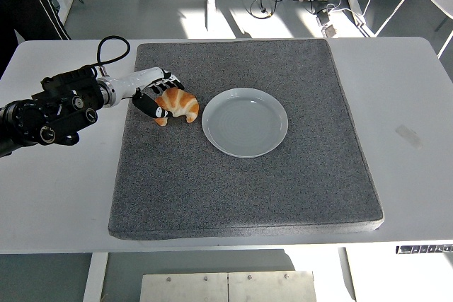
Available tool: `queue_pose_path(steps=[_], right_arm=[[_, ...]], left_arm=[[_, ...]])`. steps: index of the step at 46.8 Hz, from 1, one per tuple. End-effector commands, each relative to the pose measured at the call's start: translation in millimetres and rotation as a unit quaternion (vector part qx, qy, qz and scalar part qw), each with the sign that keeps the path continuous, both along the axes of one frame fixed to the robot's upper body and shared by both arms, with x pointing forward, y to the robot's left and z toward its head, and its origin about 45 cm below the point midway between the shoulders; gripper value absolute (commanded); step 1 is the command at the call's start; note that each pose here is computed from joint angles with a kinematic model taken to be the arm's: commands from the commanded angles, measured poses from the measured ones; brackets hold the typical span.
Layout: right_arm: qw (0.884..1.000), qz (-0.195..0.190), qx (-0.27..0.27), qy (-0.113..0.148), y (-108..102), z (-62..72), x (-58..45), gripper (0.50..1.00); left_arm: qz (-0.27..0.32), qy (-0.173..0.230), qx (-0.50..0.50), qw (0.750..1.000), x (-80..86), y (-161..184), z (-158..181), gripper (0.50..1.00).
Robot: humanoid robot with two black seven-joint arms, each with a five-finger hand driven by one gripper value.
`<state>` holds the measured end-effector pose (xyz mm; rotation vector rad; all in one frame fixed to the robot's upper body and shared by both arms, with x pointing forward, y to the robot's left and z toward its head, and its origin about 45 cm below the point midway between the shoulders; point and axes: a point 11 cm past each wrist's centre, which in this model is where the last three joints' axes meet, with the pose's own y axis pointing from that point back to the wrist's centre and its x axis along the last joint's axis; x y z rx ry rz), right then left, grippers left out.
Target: Place the bread on the plate
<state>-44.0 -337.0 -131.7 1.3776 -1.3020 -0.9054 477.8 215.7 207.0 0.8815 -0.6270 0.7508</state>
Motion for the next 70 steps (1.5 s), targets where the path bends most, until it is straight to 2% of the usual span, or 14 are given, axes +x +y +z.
queue_pose_path(steps=[1, 2, 3, 6, 17, 29, 39, 48, 57, 70], right_arm=[[1.0, 0.0, 0.001, 0.0, 0, 0.0, 0.0, 1.0], [1.0, 0.0, 0.001, 0.0, 0, 0.0, 0.0, 1.0], [1.0, 0.0, 0.001, 0.0, 0, 0.0, 0.0, 1.0], [1.0, 0.0, 0.001, 0.0, 0, 0.0, 0.0, 1.0], [1.0, 0.0, 0.001, 0.0, 0, 0.0, 0.0, 1.0], [1.0, 0.0, 0.001, 0.0, 0, 0.0, 0.0, 1.0], [1.0, 0.0, 0.001, 0.0, 0, 0.0, 0.0, 1.0], [1.0, -0.001, -0.001, 0.0, -1, 0.1, 0.1, 1.0], [1.0, 0.0, -0.001, -0.001, -1, 0.1, 1.0, 1.0], [1.0, 0.0, 0.0, -0.002, 0, 0.0, 2.8, 1.0]], left_arm=[[-0.003, -0.006, -0.002, 1.0, 2.5, -2, 6, 0.583], [-0.003, -0.007, -0.003, 1.0, 2.8, -2, 6, 0.539], [-0.004, -0.008, -0.003, 1.0, 3.1, -2, 7, 0.518], [-0.004, -0.009, -0.003, 1.0, 3.8, -3, 9, 0.5], [-0.018, -0.018, -0.011, 1.0, 4.5, -8, 14, 0.5], [-0.046, -0.059, -0.038, 0.997, 18.0, -24, 62, 0.5], [-0.09, -0.056, -0.049, 0.993, 13.1, -50, 83, 0.5], [-0.108, -0.045, -0.051, 0.992, 8.8, -61, 79, 0.5], [-0.145, -0.029, -0.062, 0.987, -3.9, -98, 63, 0.5], [-0.169, -0.019, -0.052, 0.984, -12.0, -113, 49, 0.5]])
